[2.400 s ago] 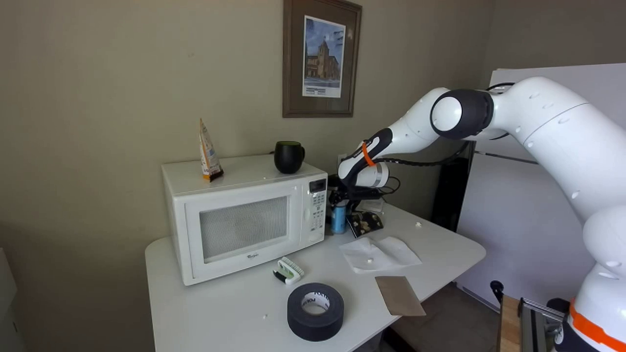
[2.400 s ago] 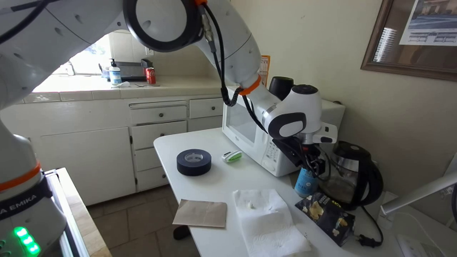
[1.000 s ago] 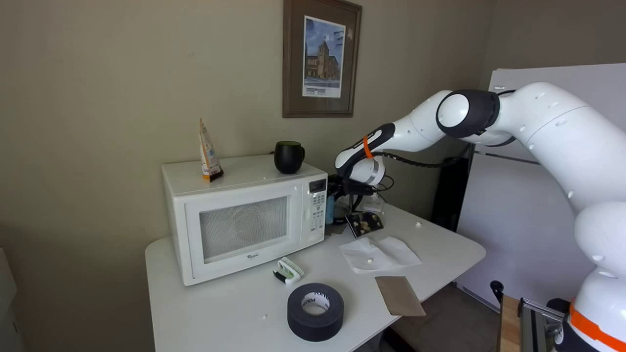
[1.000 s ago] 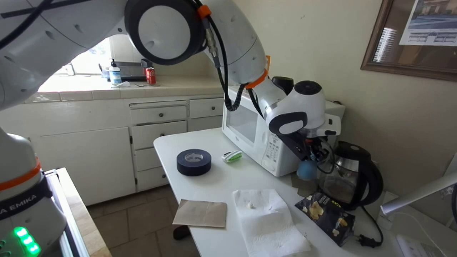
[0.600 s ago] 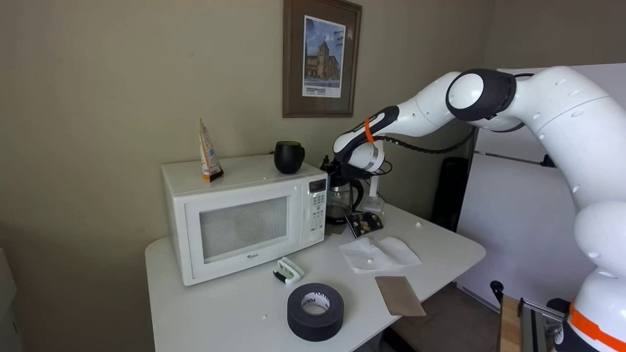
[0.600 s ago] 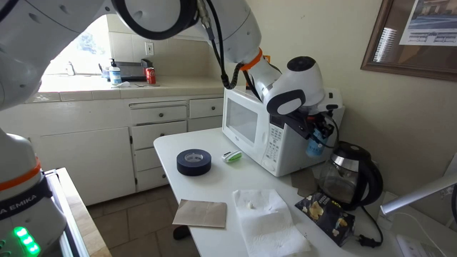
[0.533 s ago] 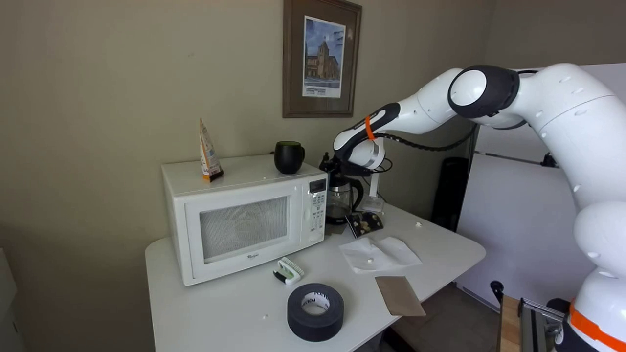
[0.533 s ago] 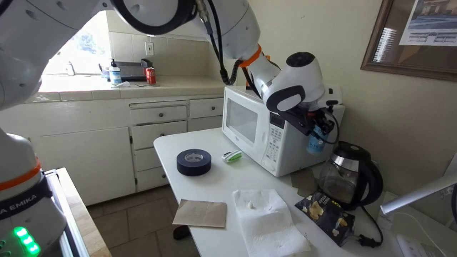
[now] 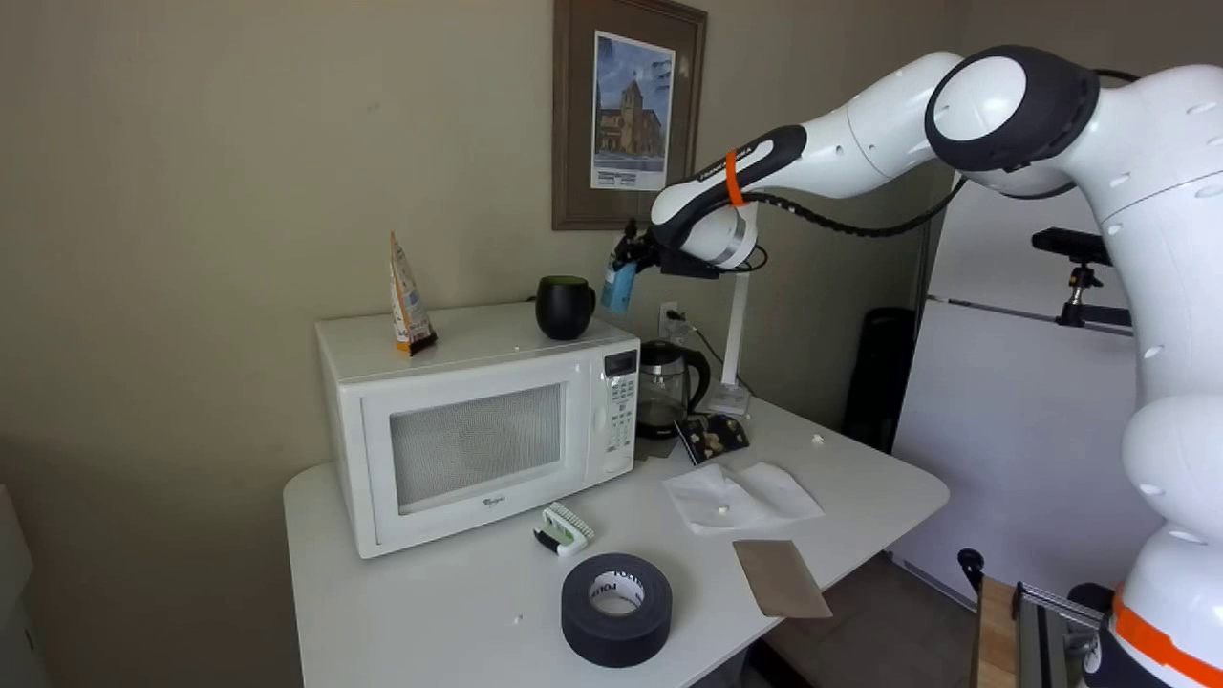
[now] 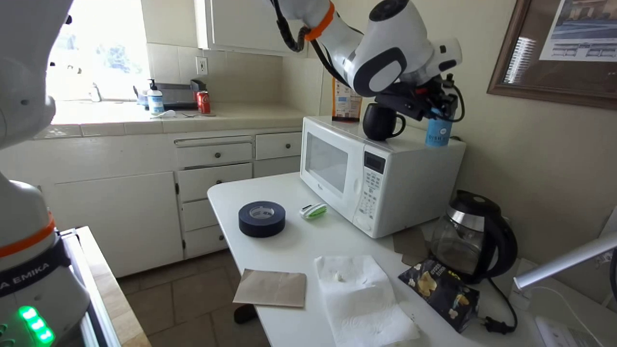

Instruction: Pick up the bottle with a blue label and put it on the white microwave

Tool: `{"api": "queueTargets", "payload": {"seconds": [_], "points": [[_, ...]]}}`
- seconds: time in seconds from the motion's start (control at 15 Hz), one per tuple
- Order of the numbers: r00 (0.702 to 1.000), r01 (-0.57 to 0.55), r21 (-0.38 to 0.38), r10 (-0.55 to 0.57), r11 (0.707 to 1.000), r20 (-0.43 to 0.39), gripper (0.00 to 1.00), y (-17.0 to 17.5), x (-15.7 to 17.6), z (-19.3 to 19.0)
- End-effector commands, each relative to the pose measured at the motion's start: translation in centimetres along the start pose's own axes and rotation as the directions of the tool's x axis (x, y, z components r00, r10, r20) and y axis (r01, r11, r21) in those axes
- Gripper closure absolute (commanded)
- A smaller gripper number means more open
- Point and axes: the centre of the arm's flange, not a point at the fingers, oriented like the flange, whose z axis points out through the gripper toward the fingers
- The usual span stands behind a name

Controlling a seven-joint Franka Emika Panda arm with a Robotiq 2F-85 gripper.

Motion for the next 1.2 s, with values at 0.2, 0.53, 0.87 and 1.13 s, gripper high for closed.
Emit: {"api": "queueTargets", "payload": {"seconds": [0.2,0.53,0.87,1.13], "points": [[0.999,0.033,0.008,-0.033,0.999,-0.030,0.69,-5.2,4.8,-3.9],[0.996,0.061,0.037,-0.063,0.997,0.058,0.69,-9.2,5.6,-0.2],[0.995,0.058,0.065,-0.063,0.996,0.075,0.69,-12.7,7.5,3.4],[0.996,0.044,0.040,-0.047,0.998,0.079,0.69,-12.8,8.5,6.2]]}}
